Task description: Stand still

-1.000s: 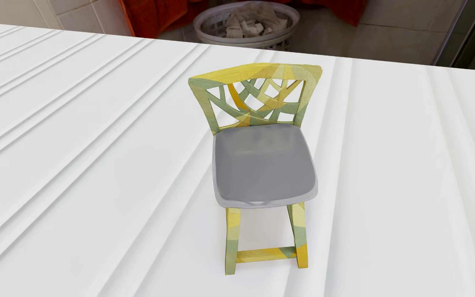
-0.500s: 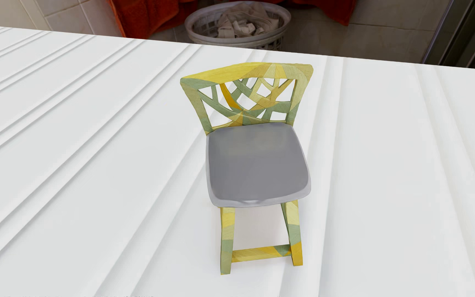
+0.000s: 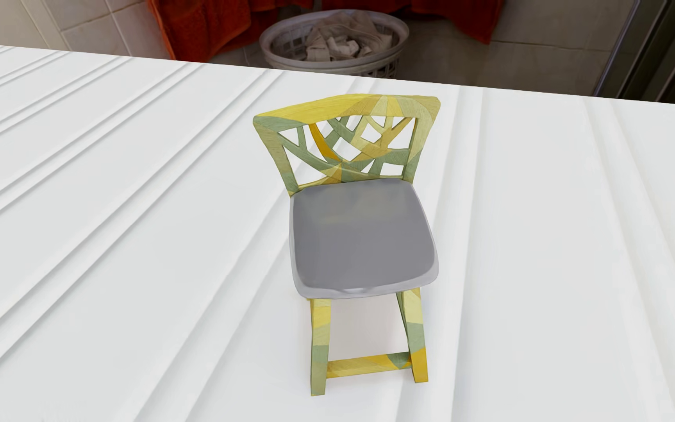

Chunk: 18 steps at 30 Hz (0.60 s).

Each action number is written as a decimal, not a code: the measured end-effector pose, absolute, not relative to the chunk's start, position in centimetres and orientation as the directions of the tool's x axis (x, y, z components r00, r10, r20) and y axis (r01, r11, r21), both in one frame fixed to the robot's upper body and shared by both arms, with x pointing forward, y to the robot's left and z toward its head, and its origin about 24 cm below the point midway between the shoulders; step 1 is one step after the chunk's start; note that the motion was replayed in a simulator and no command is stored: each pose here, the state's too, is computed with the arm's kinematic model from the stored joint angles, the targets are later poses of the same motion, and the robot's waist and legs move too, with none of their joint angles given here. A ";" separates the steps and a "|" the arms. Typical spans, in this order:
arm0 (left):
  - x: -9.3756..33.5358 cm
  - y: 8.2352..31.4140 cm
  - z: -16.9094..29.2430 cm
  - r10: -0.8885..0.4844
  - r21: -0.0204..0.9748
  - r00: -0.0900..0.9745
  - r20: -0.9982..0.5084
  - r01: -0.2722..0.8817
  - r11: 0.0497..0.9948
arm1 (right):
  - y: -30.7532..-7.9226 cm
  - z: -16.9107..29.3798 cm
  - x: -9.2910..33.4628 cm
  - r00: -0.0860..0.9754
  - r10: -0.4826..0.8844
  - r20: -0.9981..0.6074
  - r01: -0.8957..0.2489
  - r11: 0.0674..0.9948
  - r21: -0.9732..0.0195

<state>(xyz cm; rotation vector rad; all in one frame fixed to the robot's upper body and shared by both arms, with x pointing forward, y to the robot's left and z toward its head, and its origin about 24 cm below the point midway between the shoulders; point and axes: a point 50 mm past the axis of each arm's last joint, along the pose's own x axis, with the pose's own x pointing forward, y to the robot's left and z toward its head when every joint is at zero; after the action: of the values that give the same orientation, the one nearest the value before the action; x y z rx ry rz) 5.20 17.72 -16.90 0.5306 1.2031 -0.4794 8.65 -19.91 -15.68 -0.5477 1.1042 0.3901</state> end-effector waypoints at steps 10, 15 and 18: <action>4.7 17.9 -16.9 -0.066 0.126 0.281 -0.957 0.612 0.781 | -19.5 -15.8 8.4 0.395 0.041 -0.918 -0.571 0.793 -0.211; 5.1 18.1 -16.9 -0.055 0.134 0.290 -0.955 0.590 0.796 | -19.7 -15.7 8.6 0.404 0.033 -0.914 -0.554 0.804 -0.216; 4.8 18.7 -16.9 -0.037 0.140 0.280 -0.959 0.586 0.798 | -19.9 -15.7 8.7 0.407 0.027 -0.913 -0.548 0.807 -0.220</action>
<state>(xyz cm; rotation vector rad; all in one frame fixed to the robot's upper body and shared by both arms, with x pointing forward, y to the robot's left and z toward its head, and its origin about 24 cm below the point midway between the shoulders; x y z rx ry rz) 4.79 18.66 -16.91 0.5291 1.2268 -0.4445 8.69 -19.90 -15.67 -0.5437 1.1031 0.3858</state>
